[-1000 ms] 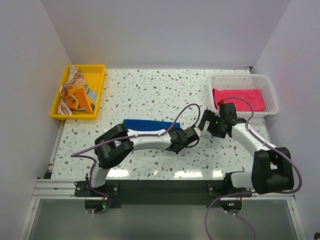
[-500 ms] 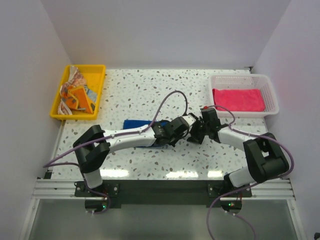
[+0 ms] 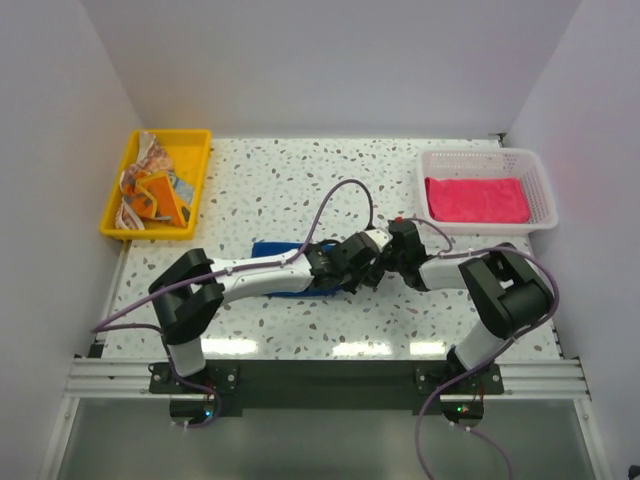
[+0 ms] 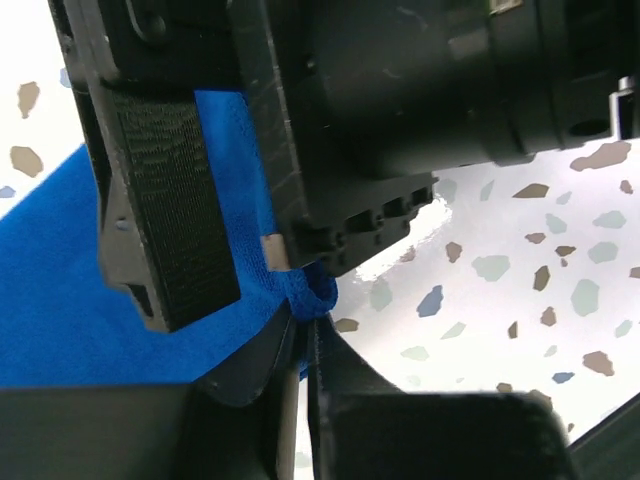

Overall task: Fold and stack the towels
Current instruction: Neatly place the folded towel into the bin

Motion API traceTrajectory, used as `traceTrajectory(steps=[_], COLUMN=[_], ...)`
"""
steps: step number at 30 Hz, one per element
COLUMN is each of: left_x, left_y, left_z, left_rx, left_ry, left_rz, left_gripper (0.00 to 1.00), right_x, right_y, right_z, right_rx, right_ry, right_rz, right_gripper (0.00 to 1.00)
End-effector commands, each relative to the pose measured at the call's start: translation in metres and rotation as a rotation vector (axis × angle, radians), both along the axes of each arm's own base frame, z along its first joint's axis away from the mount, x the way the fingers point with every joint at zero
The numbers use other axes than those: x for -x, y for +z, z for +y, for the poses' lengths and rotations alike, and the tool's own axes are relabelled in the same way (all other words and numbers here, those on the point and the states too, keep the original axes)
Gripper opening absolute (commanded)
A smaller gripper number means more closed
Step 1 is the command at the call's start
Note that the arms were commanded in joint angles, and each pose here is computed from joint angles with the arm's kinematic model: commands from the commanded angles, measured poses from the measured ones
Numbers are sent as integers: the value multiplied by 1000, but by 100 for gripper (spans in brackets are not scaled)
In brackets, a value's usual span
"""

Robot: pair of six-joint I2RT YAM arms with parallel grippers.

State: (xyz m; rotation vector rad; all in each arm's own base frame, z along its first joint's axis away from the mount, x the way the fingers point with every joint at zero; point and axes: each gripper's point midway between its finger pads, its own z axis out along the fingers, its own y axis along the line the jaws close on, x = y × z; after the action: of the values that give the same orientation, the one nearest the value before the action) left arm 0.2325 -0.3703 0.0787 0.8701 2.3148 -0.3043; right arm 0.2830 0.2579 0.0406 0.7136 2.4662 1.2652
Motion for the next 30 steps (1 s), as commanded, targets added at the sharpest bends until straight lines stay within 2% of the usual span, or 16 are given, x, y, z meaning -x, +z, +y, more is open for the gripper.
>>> traceTrajectory(steps=[1,2,5,6,7,9,10,13,15,17,19,20,22,23,27,30], left_x=[-4,-4,-4,-5,-10,-15,-19,-31,-43,-49,-75,-71,-89,-99,-104,-96], left_y=[11,9,14,17,22,36,42,60,73,85,97,100,106,111,111,109], left_z=[-27,-29,-29,-28,-24,-17,-14,6,29,52,101,105,146,176,236,258], left_rx=[103,101,115,119,118,136,145,181,208,234,223,226,209,201,179,188], left_ry=[2,6,14,25,47,71,88,144,202,234,313,313,377,438,548,629], left_rz=[11,20,15,10,-15,-36,-47,-57,-61,-70,-113,-114,-138,-161,-174,-215], left_gripper=[11,19,32,45,52,65,76,93,99,100,100,100,100,100,100,100], right_x=[13,9,6,4,-4,-4,-13,-24,-27,-45,-53,-66,-85,-84,-124,-133], right_y=[-33,-31,-29,-26,-20,-19,-14,-8,-8,5,15,27,47,48,97,111], right_z=[-8,-8,-10,-11,-11,-15,-17,-27,-36,-43,-61,-62,-81,-91,-131,-161], right_rx=[84,106,155,177,192,233,263,344,411,447,538,545,621,645,773,910], right_ry=[-4,10,38,60,58,77,86,123,168,179,224,228,228,243,233,234], right_rz=[85,64,51,25,2,6,-31,-62,-79,-113,-125,-173,-209,-177,-248,-229], right_gripper=[74,60,31,9,2,0,0,0,0,0,0,0,0,0,0,0])
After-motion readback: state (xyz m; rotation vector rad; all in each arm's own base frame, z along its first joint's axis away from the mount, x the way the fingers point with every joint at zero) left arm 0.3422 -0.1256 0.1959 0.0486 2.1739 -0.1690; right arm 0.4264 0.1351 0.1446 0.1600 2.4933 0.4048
